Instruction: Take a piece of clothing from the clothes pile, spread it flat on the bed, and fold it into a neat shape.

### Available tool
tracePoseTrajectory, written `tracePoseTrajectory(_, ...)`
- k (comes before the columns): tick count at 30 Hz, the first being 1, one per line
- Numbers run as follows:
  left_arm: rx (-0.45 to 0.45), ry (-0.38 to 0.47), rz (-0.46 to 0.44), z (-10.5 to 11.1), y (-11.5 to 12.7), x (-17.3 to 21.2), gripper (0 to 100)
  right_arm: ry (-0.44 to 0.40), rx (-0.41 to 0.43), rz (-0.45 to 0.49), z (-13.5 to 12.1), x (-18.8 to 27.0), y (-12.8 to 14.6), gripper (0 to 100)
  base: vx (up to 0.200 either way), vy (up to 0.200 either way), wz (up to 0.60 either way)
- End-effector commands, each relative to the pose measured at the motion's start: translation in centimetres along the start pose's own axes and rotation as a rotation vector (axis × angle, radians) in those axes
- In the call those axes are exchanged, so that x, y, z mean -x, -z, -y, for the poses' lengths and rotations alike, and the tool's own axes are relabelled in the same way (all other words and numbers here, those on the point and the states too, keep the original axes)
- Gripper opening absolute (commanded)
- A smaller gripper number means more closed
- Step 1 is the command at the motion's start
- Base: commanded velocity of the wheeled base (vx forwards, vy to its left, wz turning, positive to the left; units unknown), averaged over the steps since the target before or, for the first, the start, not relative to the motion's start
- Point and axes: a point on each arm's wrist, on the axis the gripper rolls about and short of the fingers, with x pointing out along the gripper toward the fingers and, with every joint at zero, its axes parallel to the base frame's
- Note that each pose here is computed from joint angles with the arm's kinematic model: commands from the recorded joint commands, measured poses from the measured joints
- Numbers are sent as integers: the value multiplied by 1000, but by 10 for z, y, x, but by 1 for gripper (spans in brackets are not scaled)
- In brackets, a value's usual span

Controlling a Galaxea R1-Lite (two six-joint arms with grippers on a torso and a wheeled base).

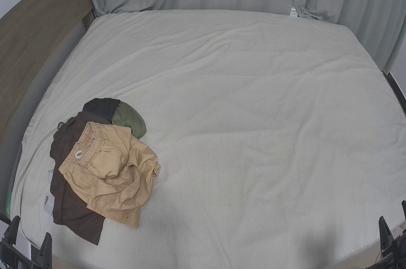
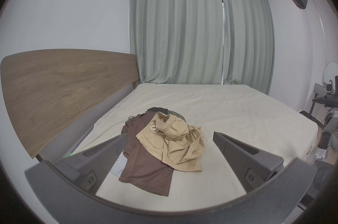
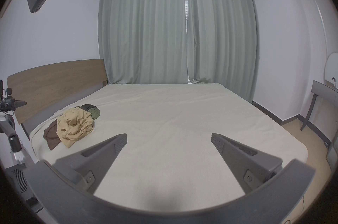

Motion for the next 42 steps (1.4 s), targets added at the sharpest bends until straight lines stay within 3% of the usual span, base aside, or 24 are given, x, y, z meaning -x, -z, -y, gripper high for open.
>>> tracePoseTrajectory(1,1,0,-4,0,5,0,100,0,1,-11,0,-1,5,100,0,0,0)
tracePoseTrajectory(25,-11,6,5,0,4,0,100,-2,2,-11,0,-1,5,100,0,0,0)
tracePoseTrajectory(28,14,9,160,1,-30,8,100,-2,2,-11,0,-1,5,100,0,0,0)
tracePoseTrajectory(30,19,16,178,1,-46,8,100,-5,5,-11,0,-1,5,100,0,0,0)
tracePoseTrajectory(34,13,35,121,1,-41,2,100,-4,2,-11,0,-1,5,100,0,0,0)
tracePoseTrajectory(42,22,77,91,1,-46,-3,100,-4,1,-11,0,-1,5,100,0,0,0)
